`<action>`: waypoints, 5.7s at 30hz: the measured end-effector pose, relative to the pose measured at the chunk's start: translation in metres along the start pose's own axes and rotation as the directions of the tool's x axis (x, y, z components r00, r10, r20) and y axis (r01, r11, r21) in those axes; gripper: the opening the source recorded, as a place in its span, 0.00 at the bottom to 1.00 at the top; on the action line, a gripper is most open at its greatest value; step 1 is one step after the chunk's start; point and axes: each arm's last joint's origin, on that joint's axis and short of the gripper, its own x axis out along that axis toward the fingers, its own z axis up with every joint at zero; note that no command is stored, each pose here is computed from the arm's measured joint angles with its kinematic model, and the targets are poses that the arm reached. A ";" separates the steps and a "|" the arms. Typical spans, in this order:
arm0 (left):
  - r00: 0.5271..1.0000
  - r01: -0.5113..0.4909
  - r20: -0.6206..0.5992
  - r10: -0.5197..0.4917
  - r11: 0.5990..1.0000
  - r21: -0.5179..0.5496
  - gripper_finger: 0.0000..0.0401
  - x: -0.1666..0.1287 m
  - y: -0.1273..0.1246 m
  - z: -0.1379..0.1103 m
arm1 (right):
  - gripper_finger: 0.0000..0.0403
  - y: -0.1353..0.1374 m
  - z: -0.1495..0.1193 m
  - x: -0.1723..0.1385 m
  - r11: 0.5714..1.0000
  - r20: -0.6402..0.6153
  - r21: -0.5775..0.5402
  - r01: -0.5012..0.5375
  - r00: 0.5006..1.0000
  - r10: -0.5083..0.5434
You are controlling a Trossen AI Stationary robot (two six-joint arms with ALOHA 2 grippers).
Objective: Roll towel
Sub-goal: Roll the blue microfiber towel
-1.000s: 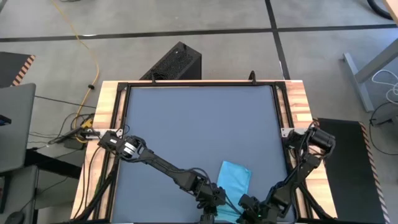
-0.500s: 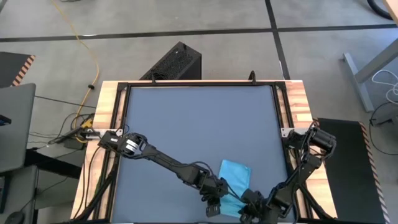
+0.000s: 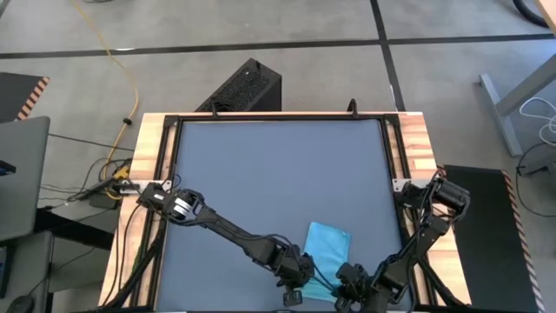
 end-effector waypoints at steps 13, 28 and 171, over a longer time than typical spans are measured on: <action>0.999 -0.046 0.006 0.046 0.999 0.027 0.00 0.000 0.010 0.003 | 0.49 -0.005 0.002 -0.011 0.986 -0.041 -0.025 0.162 0.986 -0.163; 0.992 -0.030 0.126 0.027 0.999 0.025 0.00 0.000 0.008 0.014 | 0.28 -0.008 0.046 -0.046 0.924 0.172 -0.084 0.373 0.919 -0.355; 0.961 0.002 0.272 0.048 0.983 -0.182 0.00 -0.006 0.025 0.037 | 0.73 -0.023 0.025 -0.076 0.864 0.371 -0.485 0.134 0.926 0.065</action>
